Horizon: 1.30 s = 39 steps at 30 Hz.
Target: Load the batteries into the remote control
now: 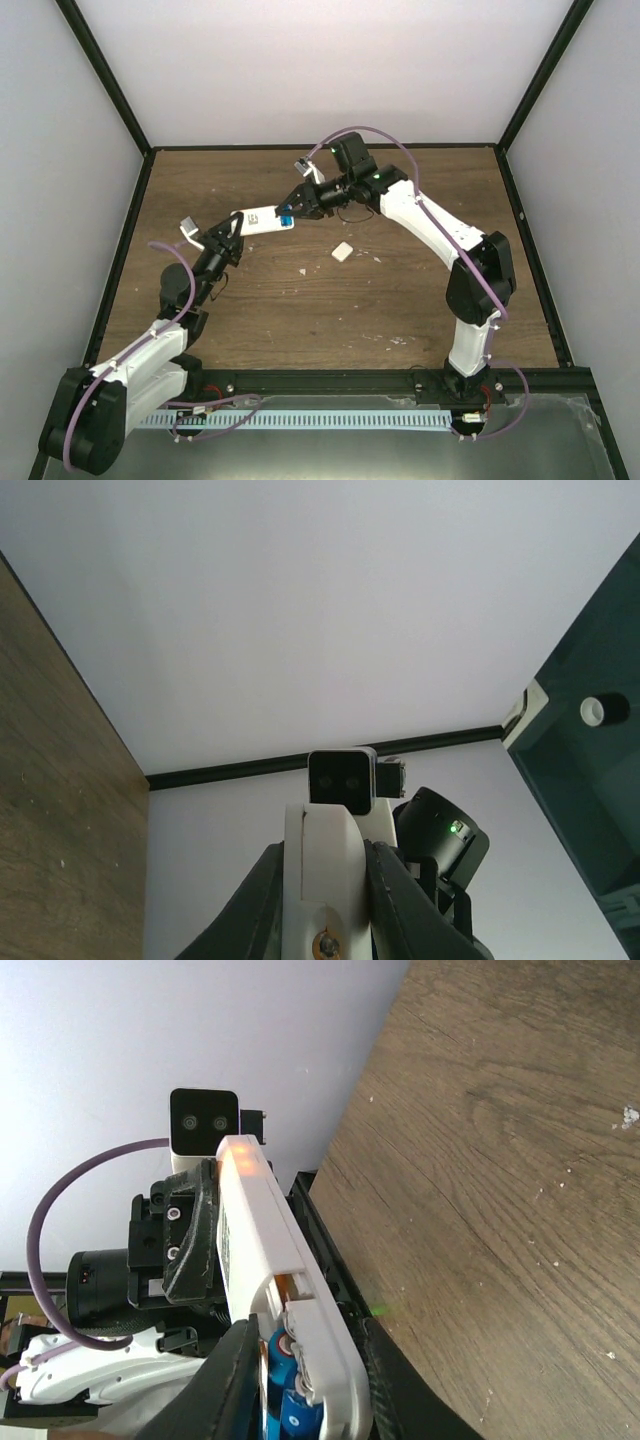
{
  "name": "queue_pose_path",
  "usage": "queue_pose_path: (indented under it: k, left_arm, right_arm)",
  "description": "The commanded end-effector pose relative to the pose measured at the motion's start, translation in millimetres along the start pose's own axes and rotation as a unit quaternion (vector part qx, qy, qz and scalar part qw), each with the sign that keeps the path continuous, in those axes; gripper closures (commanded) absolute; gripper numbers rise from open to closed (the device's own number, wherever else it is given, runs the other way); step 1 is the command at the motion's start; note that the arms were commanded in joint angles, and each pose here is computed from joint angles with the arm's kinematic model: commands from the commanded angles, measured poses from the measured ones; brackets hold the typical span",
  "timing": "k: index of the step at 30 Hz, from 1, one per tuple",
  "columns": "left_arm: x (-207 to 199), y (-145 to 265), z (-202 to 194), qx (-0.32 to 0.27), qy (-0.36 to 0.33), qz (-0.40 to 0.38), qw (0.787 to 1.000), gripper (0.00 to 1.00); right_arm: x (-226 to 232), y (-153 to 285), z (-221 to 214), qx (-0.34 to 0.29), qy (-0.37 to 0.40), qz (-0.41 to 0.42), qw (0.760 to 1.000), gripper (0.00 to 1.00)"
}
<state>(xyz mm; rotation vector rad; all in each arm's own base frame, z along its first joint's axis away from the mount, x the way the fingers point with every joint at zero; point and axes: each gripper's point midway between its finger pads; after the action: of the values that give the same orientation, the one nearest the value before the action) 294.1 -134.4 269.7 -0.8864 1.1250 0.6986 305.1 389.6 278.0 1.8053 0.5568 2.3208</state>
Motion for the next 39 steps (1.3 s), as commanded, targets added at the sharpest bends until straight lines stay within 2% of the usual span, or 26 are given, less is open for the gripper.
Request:
queue_pose_path:
  k: [1,14,19,23,26,29,30,31,36,37,39]
  left_arm:
    - [-13.2,-3.2,-12.5,0.035,-0.021,-0.025,0.999,1.0]
    - [-10.3,0.6,-8.8,0.021,-0.019,-0.027,0.999,1.0]
    - [-11.1,-1.5,-7.4,0.019,-0.027,-0.027,0.999,1.0]
    - [-2.6,-1.0,-3.1,0.016,-0.054,-0.007,0.998,1.0]
    - [8.0,-1.2,3.9,0.017,-0.087,0.025,0.996,1.0]
    - [14.4,-1.0,15.6,0.012,-0.118,0.055,0.991,1.0]
    - [16.4,-0.6,17.8,0.013,-0.131,0.064,0.989,1.0]
    - [18.0,-0.4,20.4,0.012,-0.138,0.072,0.988,1.0]
    - [23.1,-1.2,24.2,0.016,-0.166,0.094,0.981,1.0]
    - [23.8,-1.9,25.3,0.016,-0.169,0.097,0.981,1.0]
    - [30.3,-3.4,26.2,0.022,-0.173,0.112,0.978,1.0]
  right_arm:
    - [38.9,8.5,-0.8,-0.001,0.051,0.046,0.998,0.83]
    - [37.8,11.5,-6.2,-0.003,0.065,0.04,0.997,0.9]
    - [35.4,19.7,0.4,-0.031,0.081,0.011,0.996,0.75]
    - [33.9,43.0,14.8,-0.082,0.104,-0.038,0.99,0.65]
    - [29.0,69.7,30.9,-0.139,0.124,-0.103,0.977,0.62]
    - [17.0,101.8,44.1,-0.201,0.141,-0.196,0.949,0.59]
    - [12.5,113.1,48.1,-0.22,0.148,-0.227,0.937,0.56]
    - [7.2,125.5,51.9,-0.241,0.151,-0.257,0.924,0.48]
    - [-25.7,183.0,63.1,-0.327,0.119,-0.35,0.87,0.01]
    - [-34.4,189.7,63.9,-0.333,0.112,-0.355,0.867,0.0]
    - [-54.3,194.1,63.7,-0.322,0.1,-0.345,0.876,0.0]
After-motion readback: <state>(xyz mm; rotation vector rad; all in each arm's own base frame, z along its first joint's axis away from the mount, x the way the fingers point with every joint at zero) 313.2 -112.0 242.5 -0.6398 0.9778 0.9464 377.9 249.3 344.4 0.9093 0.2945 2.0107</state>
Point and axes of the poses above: each gripper's point midway between its finger pads, its own y axis back along the fingers, its own x axis along the line the jaws close on, z = x × y, and after that the axes turned 9 degrees about -y, right-handed
